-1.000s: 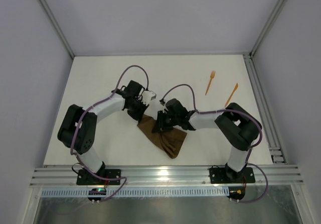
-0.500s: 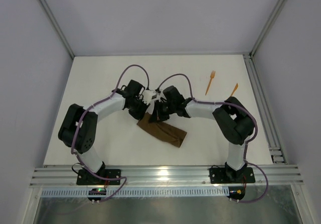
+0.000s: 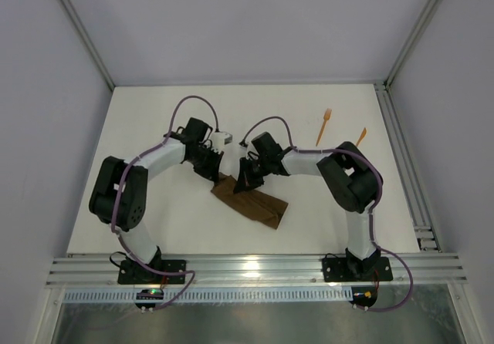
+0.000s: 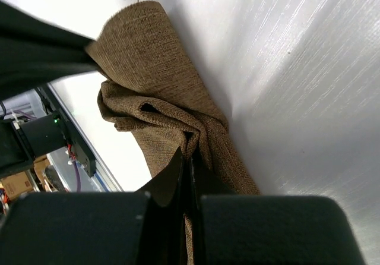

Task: Fold the napkin into a case and place the utensils inside
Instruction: Stuff the top corner of the smaller-rectangle-folded napkin into the folded napkin.

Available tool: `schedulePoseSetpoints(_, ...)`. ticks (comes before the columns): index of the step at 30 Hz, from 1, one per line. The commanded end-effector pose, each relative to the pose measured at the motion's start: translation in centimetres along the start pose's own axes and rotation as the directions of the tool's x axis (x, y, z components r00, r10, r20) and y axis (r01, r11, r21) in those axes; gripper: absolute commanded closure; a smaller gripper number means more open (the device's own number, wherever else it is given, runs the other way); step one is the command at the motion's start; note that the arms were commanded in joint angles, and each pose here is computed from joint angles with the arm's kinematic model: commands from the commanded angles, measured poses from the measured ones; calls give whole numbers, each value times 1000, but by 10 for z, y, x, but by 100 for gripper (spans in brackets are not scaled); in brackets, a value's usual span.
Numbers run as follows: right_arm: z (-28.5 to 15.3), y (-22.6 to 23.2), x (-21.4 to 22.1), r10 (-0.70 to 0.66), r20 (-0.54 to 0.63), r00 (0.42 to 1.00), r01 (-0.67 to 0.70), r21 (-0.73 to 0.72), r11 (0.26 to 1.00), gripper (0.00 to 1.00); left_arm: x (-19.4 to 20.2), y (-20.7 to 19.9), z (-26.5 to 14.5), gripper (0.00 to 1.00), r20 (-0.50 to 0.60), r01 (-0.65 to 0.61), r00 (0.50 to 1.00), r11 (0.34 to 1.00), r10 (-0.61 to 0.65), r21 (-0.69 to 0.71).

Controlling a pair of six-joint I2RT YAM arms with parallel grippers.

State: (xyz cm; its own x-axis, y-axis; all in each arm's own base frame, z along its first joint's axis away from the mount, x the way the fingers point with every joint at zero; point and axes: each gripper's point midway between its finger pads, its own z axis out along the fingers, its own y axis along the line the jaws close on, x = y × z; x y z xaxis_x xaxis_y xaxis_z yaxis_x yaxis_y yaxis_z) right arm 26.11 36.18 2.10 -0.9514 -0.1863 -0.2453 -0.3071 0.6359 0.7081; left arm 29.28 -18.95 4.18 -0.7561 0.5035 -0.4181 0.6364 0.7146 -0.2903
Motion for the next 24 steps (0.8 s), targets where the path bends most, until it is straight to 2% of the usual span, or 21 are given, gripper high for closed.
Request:
schedulePoseSetpoints(1,5,-17,9,-2,-25,1000,4,60,998,97,-25,-1,-12,100,81,56,995,996,-61,71)
schedulePoseSetpoints(7,9,-24,-3,1,5,1000,-1,108,994,97,-18,-13,-8,100,57,65,996,987,-74,145)
schedulePoseSetpoints(13,2,-2,-26,-42,69,997,37,79,996,97,-21,-16,-9,100,59,57,996,984,-68,167)
schedulePoseSetpoints(18,-6,3,-37,-54,84,995,47,84,995,85,-17,-14,-9,100,48,58,997,987,-66,150)
schedulePoseSetpoints(20,-5,2,-37,-56,81,995,48,92,995,85,-18,-13,-10,89,50,57,997,988,-65,147)
schedulePoseSetpoints(21,-3,0,-36,-54,75,996,47,93,995,85,-19,-14,-11,86,55,53,997,988,-62,146)
schedulePoseSetpoints(22,-2,-2,-34,-51,69,996,45,91,995,87,-23,-17,-16,80,74,43,996,987,-55,154)
schedulePoseSetpoints(24,0,-4,-32,-46,64,997,40,92,995,92,-31,-17,-25,75,112,31,993,986,-50,165)
